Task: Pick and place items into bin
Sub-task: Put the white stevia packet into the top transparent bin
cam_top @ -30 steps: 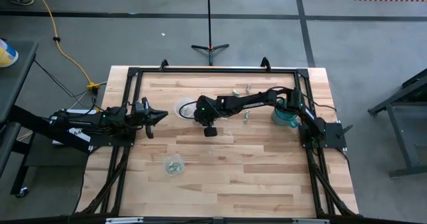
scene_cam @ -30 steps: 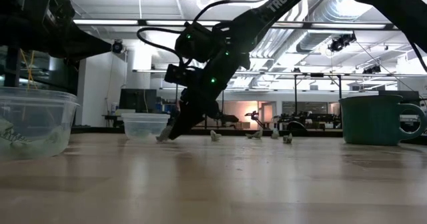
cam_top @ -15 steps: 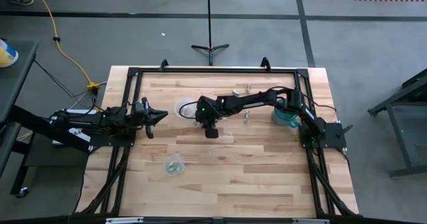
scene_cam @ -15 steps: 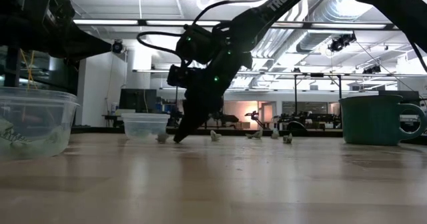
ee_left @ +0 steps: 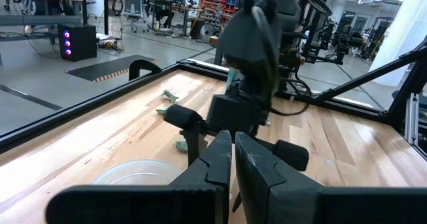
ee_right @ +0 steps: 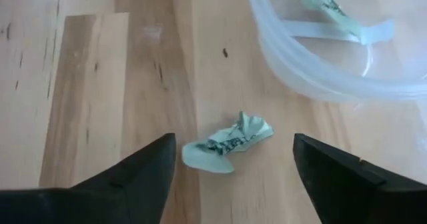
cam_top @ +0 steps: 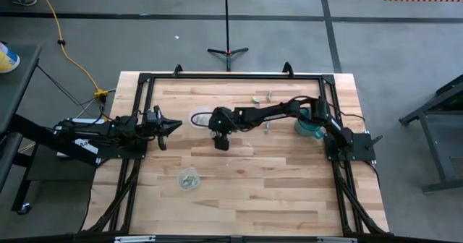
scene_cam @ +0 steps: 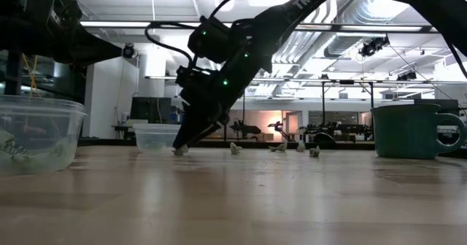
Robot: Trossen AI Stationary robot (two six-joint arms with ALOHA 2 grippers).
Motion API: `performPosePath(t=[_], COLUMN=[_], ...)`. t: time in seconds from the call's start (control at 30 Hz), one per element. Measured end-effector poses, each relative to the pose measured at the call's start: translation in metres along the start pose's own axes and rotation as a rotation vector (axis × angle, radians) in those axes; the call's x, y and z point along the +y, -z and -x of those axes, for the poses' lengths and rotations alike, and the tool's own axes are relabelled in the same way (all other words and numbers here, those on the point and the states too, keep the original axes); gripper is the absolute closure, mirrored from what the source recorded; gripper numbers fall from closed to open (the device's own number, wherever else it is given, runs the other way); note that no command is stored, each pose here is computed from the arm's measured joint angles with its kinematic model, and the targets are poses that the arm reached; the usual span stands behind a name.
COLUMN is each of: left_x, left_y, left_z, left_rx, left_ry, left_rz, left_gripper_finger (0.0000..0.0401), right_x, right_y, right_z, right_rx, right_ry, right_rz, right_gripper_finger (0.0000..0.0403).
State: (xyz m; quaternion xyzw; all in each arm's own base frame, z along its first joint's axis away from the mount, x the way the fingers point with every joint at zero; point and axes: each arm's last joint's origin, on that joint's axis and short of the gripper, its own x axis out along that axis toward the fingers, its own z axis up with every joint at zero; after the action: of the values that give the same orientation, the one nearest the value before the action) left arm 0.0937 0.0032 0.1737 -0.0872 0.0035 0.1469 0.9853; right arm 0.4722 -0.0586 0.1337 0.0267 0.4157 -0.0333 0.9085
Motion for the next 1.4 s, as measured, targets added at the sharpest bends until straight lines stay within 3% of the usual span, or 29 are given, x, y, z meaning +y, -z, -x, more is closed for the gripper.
performPosePath(t=[0.2,0.87,1.0,1.13,1.23,1.33,1.4], left_x=[0.0,0.0,0.0,0.0,0.0,0.0,0.0], left_y=[0.0,0.0,0.0,0.0,0.0,0.0,0.0], left_z=[0.0,0.0,0.0,0.0,0.0,0.0,0.0], left_rx=[0.0,0.0,0.0,0.0,0.001,0.001,0.0], left_ry=[0.0,0.0,0.0,0.0,0.0,0.0,0.0], left_rz=[0.0,0.0,0.0,0.0,0.0,0.0,0.0], left_gripper_finger=[0.0345,0.0345,0.0345,0.0345,0.0345,0.0345,0.0345], right_x=[0.012,0.013,0.013,0.012,0.014,0.019,0.022], right_y=[-0.003,0.007,0.007,0.007,0.004,-0.01,-0.028], right_z=[0.0,-0.015,-0.014,-0.014,-0.013,-0.008,0.001], right_rx=[-0.033,-0.004,0.008,0.008,-0.026,-0.108,-0.185], right_ry=[-0.003,-0.006,0.006,0.027,-0.056,-0.186,-0.207], right_rz=[0.017,0.026,0.022,0.003,0.012,0.052,0.089], right_gripper_finger=[0.0119,0.0215,0.0259,0.0334,0.0389,0.0381,0.0379])
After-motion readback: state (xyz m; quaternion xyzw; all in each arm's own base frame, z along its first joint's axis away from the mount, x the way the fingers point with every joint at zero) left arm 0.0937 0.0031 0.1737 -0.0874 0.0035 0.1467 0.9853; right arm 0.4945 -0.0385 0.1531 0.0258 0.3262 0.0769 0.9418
